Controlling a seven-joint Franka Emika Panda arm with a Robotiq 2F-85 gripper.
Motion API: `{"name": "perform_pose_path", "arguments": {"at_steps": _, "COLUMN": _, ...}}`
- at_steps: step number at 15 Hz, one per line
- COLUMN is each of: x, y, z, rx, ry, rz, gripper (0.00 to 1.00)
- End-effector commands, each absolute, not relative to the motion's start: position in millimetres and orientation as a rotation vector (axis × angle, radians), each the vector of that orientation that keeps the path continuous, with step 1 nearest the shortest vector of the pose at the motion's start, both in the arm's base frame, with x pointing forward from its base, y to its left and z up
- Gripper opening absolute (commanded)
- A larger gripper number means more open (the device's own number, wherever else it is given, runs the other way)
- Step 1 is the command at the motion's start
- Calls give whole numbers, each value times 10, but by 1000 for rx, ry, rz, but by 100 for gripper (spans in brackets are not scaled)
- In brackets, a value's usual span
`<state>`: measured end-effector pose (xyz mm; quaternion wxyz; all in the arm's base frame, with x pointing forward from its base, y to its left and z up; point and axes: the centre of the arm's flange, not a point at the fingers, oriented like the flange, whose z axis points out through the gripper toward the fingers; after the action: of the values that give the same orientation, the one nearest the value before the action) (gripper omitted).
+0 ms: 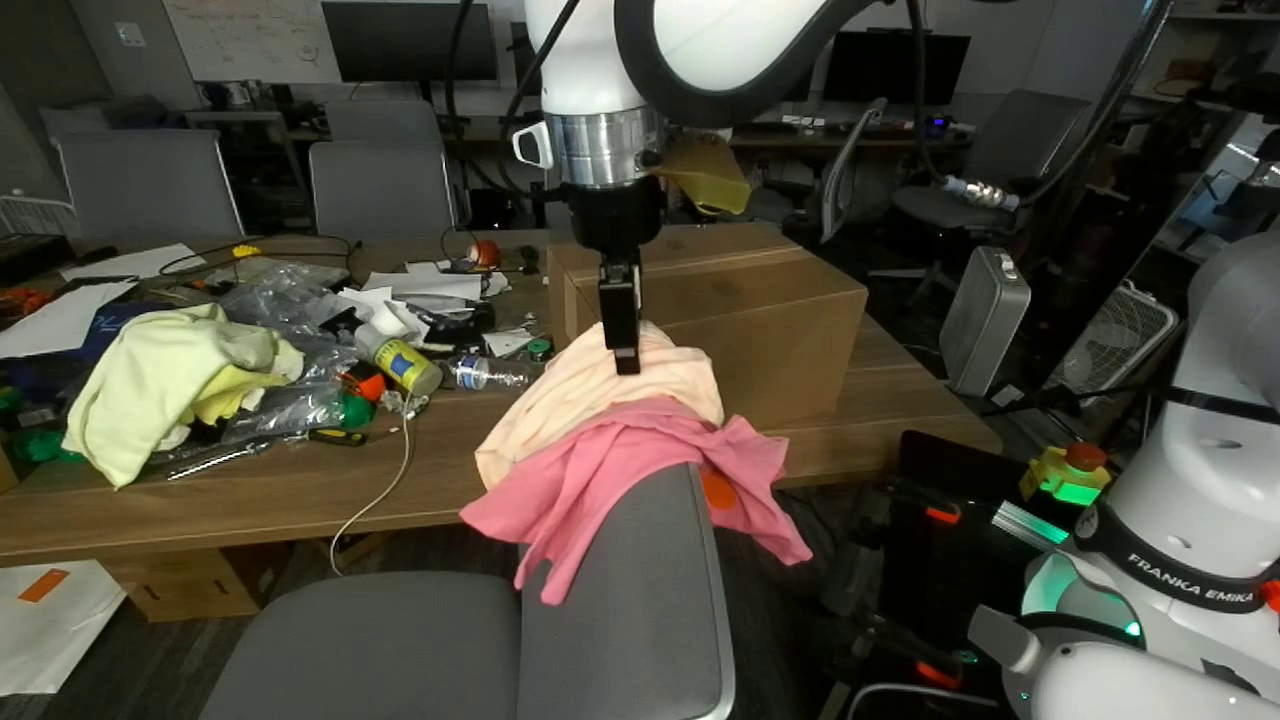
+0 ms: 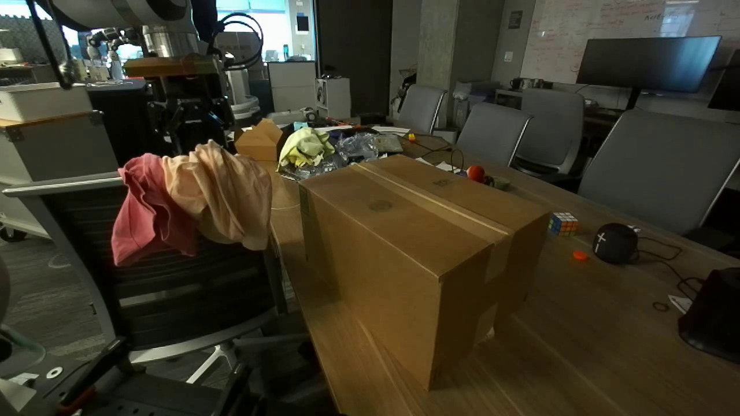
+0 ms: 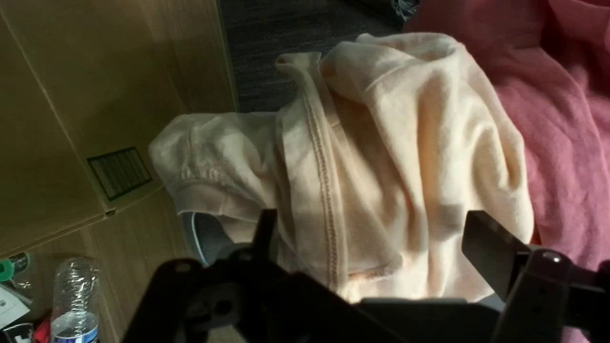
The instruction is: Place the t-shirts on the brown box
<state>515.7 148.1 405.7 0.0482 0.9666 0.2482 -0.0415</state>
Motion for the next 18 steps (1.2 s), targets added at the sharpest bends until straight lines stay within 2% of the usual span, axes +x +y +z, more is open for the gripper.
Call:
{"name": "perform_pose_path", "arguments": {"at_steps": 1, "x": 5296, "y": 1544, "z": 4061, "rx": 2949, "ry": 741, "rz": -139, "gripper": 100}}
{"name": "perform_pose_path", "arguments": {"at_steps": 7, "x": 5366, "y": 1497, "z": 3983, "rx": 2927, "ry": 706, "rz": -159, "gripper": 100}}
{"name": "perform_pose_path", "arguments": {"at_steps": 8, "x": 5373, "y": 1491, "z": 3972, "rx": 2925, "ry": 703, "rz": -158, "gripper": 75}}
{"name": "perform_pose_path", "arguments": {"at_steps": 9, "x": 5373, "y": 1490, "z": 3968, "rx": 2920, "ry": 701, "rz": -160, "gripper": 74}}
{"name": "perform_pose_path", "arguments": {"at_steps": 10, "x": 5374, "y": 1486, "z": 3967, "rx": 2917, "ry": 698, "rz": -157, "gripper": 68}}
{"name": "perform_pose_path", "arguments": {"at_steps": 16, "x": 5391, "y": 1467, "z": 4015, "rx": 2909, "ry": 677, "rz": -140, "gripper": 20}}
{"name": "perform_pose_path", "arguments": {"at_steps": 17, "x": 5393, "y": 1461, "z": 4030, "rx": 2909, "ry": 671, "rz": -134, "gripper": 13}}
{"name": "perform_pose_path", "arguments": {"at_steps": 18, "x": 5393, "y": 1455, "z": 4049, "rx": 2908, "ry": 665, "rz": -128, "gripper": 12}}
